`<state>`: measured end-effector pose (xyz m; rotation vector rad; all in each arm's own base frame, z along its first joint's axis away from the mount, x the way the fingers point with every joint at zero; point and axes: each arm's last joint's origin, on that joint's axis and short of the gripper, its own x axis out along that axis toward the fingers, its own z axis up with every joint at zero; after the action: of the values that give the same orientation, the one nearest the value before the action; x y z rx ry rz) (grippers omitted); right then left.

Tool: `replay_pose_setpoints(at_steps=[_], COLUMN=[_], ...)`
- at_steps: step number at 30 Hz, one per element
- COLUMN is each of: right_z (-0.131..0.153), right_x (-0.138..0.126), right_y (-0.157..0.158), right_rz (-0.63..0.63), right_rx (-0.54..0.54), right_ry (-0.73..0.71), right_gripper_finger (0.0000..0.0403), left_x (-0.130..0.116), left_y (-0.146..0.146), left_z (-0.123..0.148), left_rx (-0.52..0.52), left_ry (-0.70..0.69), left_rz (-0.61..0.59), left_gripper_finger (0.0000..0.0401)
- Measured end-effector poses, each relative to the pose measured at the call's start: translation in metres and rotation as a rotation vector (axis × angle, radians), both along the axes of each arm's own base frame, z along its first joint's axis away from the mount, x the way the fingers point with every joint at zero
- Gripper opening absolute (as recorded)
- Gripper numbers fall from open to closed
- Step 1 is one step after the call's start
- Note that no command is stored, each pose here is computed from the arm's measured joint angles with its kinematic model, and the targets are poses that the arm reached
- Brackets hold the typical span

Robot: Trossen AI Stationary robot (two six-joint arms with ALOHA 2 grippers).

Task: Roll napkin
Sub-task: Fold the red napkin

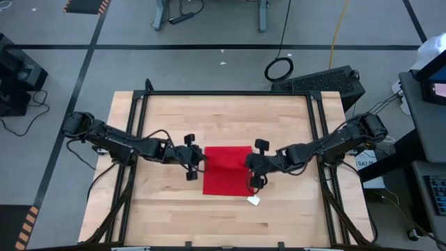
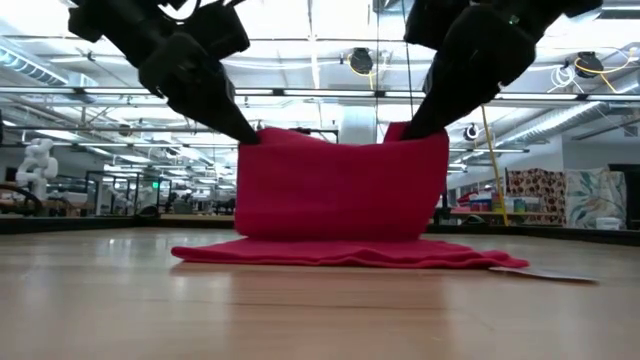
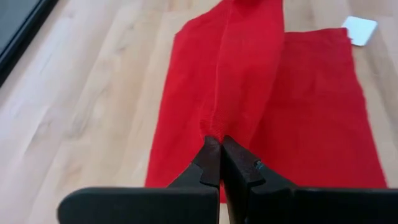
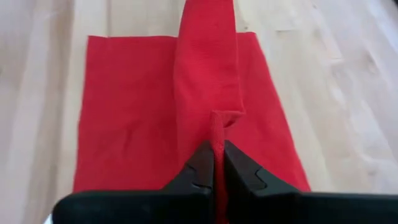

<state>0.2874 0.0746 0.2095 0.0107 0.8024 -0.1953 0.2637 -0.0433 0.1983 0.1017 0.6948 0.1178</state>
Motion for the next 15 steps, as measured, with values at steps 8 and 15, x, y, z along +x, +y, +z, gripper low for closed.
replay_pose_setpoints(at_steps=[8,15], right_z=[0.001,-0.009], right_x=[-0.002,0.002], right_y=[0.013,0.016], right_rz=[0.002,-0.046], right_rx=[0.047,0.098], right_ry=[-0.025,-0.016], right_gripper_finger=[0.0006,0.0006], left_x=[-0.002,-0.003], left_y=[-0.014,-0.014], left_z=[0.0,0.001], left_rx=[0.0,0.037], left_ry=[-0.002,-0.011], left_rz=[-0.052,-0.018], left_gripper_finger=[0.0002,0.0002])
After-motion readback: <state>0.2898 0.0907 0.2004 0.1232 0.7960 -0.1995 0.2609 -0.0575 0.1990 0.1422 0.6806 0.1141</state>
